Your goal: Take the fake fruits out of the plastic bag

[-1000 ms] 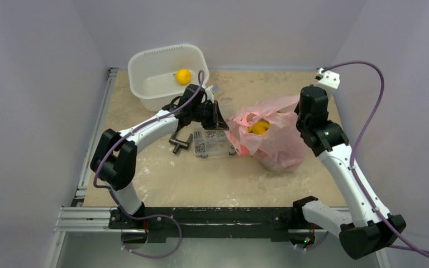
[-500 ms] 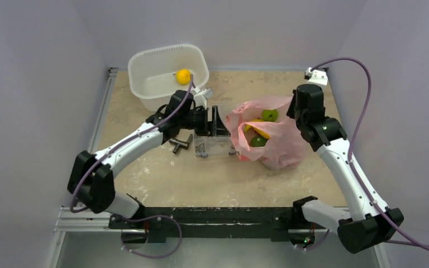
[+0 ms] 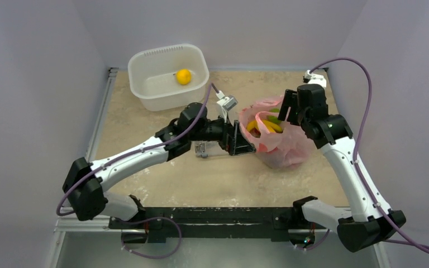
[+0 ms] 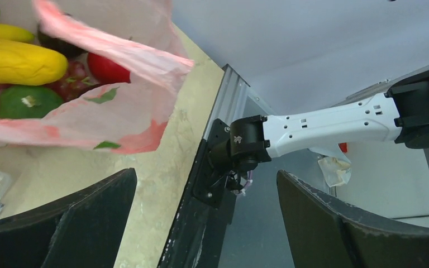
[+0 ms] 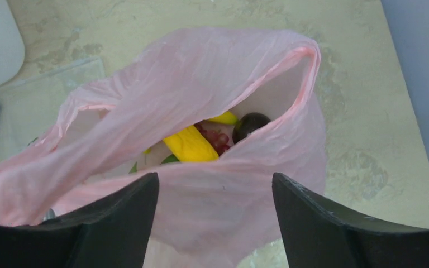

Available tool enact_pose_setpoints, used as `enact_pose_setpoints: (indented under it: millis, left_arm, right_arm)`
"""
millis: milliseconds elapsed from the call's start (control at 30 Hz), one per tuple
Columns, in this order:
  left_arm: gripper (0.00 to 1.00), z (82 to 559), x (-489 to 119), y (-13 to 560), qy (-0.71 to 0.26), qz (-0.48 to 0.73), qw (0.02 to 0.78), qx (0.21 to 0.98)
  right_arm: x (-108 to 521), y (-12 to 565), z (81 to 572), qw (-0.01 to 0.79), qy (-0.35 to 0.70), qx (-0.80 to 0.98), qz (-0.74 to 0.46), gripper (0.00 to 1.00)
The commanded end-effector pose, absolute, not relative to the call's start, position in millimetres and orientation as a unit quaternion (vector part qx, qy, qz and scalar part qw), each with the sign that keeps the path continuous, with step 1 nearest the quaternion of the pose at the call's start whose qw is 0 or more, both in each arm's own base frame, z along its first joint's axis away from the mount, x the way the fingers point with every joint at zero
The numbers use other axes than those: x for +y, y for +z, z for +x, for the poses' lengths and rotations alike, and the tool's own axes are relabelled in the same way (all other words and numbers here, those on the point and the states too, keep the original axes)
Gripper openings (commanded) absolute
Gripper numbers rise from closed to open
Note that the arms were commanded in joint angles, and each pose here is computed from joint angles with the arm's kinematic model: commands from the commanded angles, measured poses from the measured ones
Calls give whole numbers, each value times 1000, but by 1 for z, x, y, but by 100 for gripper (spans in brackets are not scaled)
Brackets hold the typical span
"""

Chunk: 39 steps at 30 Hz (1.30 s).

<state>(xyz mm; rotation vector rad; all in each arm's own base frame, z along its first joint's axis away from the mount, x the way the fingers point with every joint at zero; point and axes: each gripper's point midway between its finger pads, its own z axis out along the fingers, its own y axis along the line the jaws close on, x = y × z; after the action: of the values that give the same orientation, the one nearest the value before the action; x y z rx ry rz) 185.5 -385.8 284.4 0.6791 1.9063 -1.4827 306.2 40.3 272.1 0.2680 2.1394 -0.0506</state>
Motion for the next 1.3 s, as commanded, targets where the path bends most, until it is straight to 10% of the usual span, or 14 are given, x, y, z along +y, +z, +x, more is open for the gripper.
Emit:
enact_pose_setpoints:
  millis: [0, 67, 733, 833, 933, 1267]
  left_arm:
    - [96, 174, -424, 304, -602, 296, 305, 676]
    - [96, 173, -435, 303, -612, 296, 295, 671]
    - [97, 174, -386, 301, -525, 300, 374, 703]
    - [97, 176, -389, 304, -524, 300, 367, 707]
    - [97, 179, -398, 309, -531, 294, 354, 711]
    - [80, 198, -434, 299, -550, 281, 326, 716]
  right_arm:
    - [41, 272, 278, 422, -4, 895, 149, 82]
    - [49, 271, 270, 421, 33, 892, 160, 98]
    - [85, 240, 290, 346, 122, 871, 327, 98]
    - [89, 223, 276, 337, 140, 877, 312, 81]
    - [85, 213, 247, 333, 147, 884, 292, 1]
    - [61, 136, 151, 221, 83, 936, 260, 0]
